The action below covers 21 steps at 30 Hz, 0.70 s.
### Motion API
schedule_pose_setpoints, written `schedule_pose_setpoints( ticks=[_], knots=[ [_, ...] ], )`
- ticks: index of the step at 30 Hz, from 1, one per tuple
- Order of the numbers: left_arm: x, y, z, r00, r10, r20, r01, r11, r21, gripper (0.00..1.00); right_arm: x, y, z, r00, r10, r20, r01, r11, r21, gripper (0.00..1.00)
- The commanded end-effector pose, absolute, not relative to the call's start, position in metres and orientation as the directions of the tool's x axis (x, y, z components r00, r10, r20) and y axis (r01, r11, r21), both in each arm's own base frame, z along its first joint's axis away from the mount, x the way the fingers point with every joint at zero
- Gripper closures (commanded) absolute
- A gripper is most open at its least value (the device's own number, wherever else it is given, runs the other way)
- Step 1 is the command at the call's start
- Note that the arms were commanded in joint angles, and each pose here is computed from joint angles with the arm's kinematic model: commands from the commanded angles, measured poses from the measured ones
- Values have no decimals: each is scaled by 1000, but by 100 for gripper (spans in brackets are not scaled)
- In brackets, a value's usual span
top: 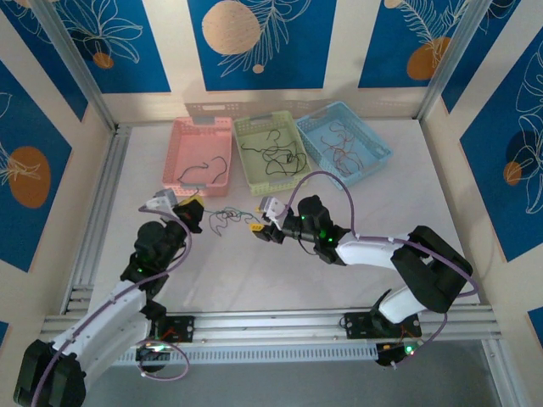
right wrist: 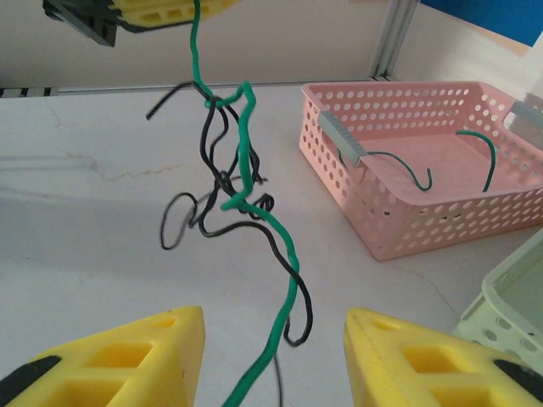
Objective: Untangle the cables
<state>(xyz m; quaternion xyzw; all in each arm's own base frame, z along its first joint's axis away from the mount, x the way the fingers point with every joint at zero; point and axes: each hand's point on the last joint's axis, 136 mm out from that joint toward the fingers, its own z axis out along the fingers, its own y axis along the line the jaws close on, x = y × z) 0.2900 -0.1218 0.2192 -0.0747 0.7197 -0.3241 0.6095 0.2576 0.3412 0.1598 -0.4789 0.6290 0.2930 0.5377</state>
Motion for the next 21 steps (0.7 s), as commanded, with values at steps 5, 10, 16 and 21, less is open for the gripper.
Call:
schedule_pose_setpoints(
  ticks=[5,10,16,21],
  knots=[
    [290,-122,223,-222,-492,-842,312,783,-539,100,252,342,165,62,-276,-959,-926,342,-158,61],
    [288,-121,227,-214,-496,-842,318,779,-540,100,255,341,164,52,-289,-956,-923,350,-157,74],
    [287,-117,228,-203,-491,-847,306,790,-531,100,255,335,170,68,-267,-961,-914,370,-168,98],
    [285,-102,229,-165,-486,-858,246,823,-513,100,277,315,177,30,-248,-968,-856,493,-153,100]
  ],
)
